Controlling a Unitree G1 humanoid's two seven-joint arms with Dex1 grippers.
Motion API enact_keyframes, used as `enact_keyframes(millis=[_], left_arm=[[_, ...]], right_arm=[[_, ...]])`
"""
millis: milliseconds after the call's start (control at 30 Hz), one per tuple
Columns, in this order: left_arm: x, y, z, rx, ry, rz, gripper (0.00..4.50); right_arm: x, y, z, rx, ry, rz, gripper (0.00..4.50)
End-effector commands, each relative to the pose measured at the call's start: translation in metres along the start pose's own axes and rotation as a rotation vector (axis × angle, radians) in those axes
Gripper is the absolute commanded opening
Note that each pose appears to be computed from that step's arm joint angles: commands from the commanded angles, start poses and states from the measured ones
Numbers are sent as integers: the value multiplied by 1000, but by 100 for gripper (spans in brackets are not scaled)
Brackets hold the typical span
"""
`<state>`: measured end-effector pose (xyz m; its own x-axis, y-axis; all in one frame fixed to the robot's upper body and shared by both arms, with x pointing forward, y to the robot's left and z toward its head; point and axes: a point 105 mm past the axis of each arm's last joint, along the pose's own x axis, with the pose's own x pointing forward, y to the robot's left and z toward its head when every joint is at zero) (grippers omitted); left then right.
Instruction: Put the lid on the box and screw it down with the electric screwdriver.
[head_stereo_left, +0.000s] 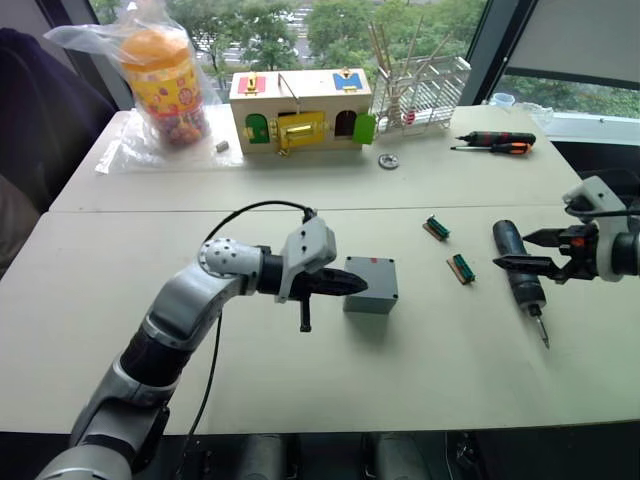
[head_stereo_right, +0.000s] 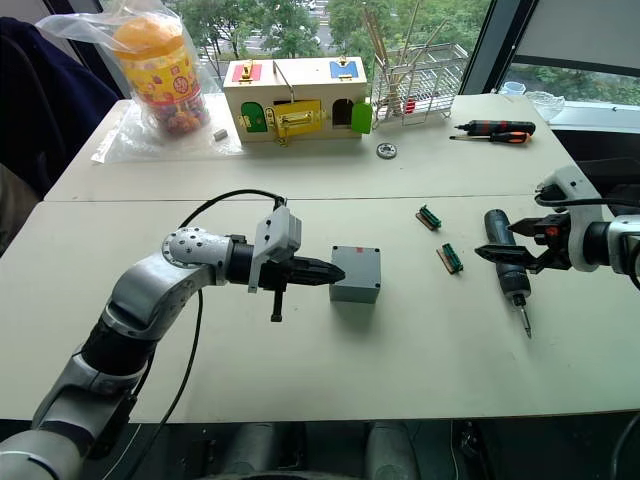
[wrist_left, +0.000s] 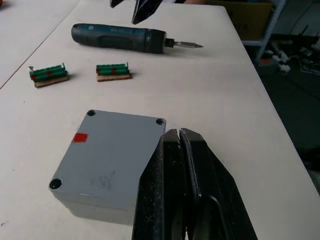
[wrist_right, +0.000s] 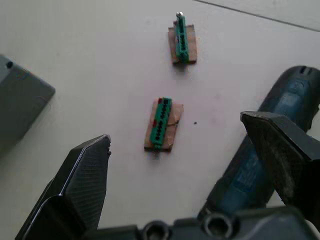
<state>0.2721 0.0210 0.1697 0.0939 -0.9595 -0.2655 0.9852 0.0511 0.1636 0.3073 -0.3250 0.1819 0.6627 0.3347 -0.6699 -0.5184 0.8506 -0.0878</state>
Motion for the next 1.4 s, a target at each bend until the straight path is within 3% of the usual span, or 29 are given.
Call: enact_keyframes(millis=[33,233,467,767,967,1067,1233,1400], left_arm=[[3,-9,9,61,-1,-14,0],[7,-20,11,69,-11,-14,0],[15,-27,11,35,-35,14,0],[16,-32,6,-26,-46,70,0],[17,-25,2,-30,-33,93,0],[17,-23,0,-28,-25,100,0],[16,-21,-2,-30,-24,105,0],[14,-16,-5,-27,-19,111,0]], right_arm=[[-12,-15,-8,15,94,-33,448],[-13,-22,-19,161,193,10,448],[-11,-32,-28,171,302,34,448],[16,-33,-23,270,325,77,448],[32,-28,-38,253,429,89,448],[35,-26,-45,243,467,95,379],[38,-26,-54,235,502,87,190],[44,-27,-54,235,478,66,180]])
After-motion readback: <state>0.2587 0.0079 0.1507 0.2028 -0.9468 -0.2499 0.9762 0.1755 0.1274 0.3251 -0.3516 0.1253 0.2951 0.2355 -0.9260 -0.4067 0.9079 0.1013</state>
